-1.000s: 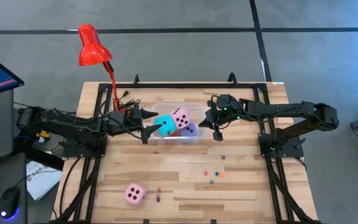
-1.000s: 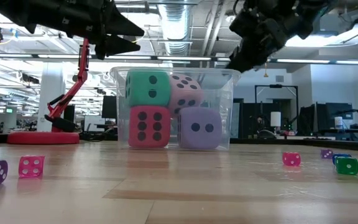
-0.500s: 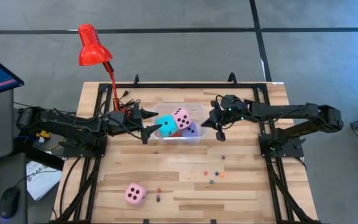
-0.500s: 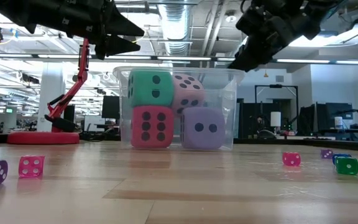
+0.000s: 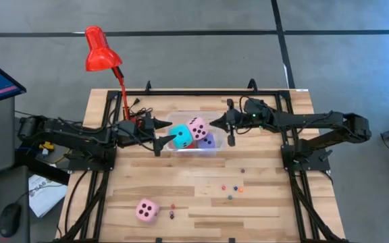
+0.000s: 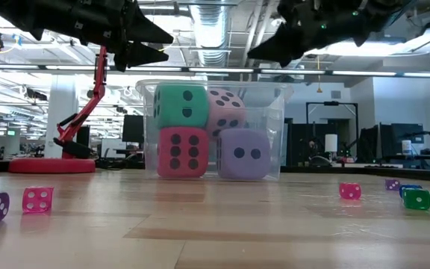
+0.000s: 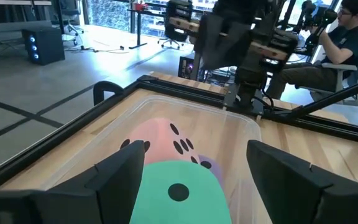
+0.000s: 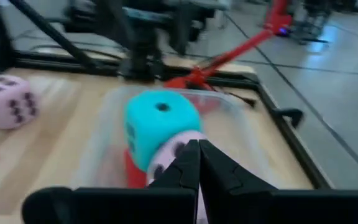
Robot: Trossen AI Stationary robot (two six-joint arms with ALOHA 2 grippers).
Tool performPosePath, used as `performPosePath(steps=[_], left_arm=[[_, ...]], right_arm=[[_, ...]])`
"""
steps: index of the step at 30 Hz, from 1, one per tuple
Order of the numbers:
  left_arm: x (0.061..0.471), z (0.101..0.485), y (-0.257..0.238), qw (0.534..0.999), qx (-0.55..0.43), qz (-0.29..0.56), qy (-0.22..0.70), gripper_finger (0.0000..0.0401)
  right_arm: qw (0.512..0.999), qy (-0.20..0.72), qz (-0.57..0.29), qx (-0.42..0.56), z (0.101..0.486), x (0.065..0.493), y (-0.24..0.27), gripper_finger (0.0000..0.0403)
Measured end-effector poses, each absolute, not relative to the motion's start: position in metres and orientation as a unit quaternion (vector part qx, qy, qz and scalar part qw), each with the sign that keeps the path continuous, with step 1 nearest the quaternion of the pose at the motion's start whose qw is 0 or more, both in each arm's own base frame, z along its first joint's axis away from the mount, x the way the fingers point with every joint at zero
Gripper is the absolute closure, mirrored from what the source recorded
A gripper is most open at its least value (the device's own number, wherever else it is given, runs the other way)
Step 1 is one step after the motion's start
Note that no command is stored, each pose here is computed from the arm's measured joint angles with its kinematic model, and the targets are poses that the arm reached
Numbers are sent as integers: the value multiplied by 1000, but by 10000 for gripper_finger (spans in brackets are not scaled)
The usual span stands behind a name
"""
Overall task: Pick & Place Dice
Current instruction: Put the large pink die into the transparent bin
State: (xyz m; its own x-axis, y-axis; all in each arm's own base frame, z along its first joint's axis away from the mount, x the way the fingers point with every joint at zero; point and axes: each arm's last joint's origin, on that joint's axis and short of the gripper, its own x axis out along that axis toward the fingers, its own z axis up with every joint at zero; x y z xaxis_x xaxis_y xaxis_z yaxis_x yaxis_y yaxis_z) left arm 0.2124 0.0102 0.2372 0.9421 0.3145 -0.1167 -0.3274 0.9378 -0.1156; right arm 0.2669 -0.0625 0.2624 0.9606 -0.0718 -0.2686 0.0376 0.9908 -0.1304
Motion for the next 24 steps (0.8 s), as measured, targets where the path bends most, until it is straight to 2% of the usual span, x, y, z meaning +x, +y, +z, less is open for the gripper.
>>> performPosePath(steps=[11,24], left_arm=[[212,237,9,982,-87,160,44,126],[212,237,9,982,-87,160,44,126]], right_arm=[[972,215,-79,-49,263,299,-100,403],[949,298,-53,-92,267,343,-125,403]])
